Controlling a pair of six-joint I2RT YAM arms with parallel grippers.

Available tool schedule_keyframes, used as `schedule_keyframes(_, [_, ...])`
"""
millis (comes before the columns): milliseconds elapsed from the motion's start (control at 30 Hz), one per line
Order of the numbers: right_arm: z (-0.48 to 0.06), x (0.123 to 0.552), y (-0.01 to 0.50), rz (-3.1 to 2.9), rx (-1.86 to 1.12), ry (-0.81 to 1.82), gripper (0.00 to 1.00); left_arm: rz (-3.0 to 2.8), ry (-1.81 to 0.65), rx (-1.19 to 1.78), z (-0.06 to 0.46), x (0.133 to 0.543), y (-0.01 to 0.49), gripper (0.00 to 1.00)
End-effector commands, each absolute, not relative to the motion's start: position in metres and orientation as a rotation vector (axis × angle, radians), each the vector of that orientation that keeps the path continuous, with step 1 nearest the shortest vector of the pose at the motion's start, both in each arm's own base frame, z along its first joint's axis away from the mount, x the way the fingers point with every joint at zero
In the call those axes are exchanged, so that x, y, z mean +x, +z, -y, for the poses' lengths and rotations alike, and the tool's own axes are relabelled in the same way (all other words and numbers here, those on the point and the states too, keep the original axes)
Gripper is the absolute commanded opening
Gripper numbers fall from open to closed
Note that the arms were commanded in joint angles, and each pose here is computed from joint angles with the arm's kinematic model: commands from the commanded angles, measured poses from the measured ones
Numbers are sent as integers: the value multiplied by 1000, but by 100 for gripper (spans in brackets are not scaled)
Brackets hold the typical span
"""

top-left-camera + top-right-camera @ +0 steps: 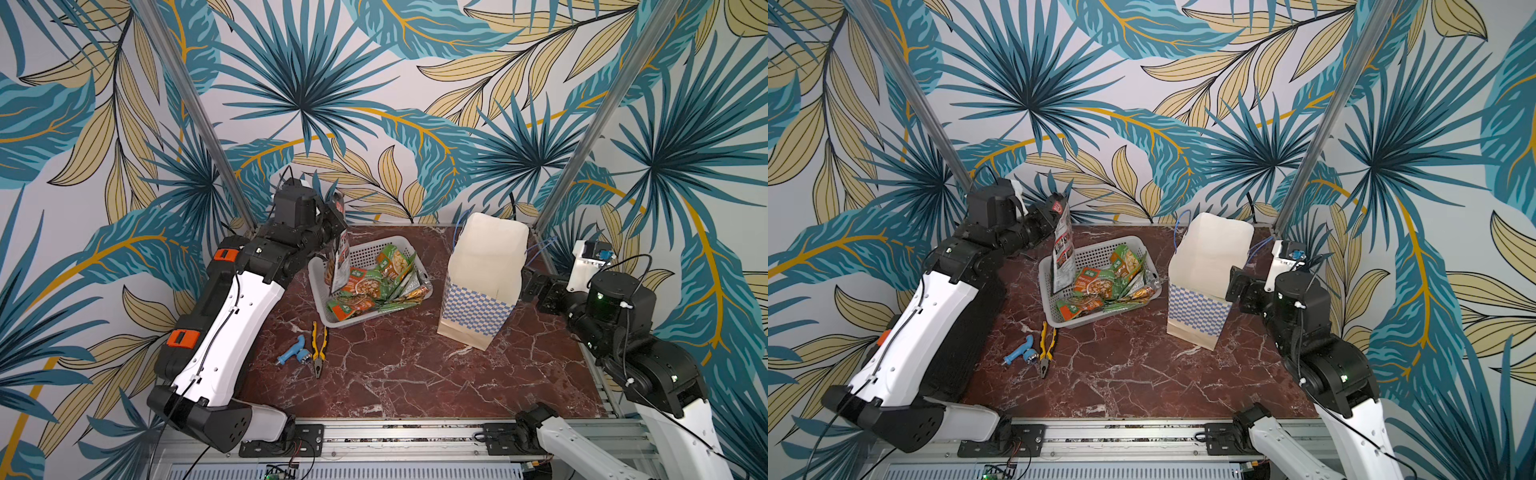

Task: Place the condiment packets inside the bag
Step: Pick up the condiment packet from the storage box, then place the condiment packet in the paper bag.

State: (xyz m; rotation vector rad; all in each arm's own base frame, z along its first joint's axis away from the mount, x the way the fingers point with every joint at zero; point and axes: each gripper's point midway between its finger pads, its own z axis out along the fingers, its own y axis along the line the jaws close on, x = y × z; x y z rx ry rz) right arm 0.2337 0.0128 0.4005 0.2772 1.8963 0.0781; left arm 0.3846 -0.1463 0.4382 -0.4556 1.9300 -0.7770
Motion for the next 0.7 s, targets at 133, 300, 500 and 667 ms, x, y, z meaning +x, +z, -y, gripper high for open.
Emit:
schedule_keyframes(133, [6, 235, 397, -1896, 393, -23, 100, -1719, -830, -184, 177, 338, 546, 0])
schedule_keyframes(300, [2, 242, 400, -1911, 385, -20, 100, -1587, -950, -51, 210, 314, 592, 0])
schedule_keyframes(500, [-2, 263, 404, -1954, 371, -79, 98, -1498, -1082, 117, 260, 281, 632, 0])
schedule_keyframes(667, [3, 288, 402, -2004, 403, -88, 94, -1416, -1135, 189, 284, 258, 657, 0])
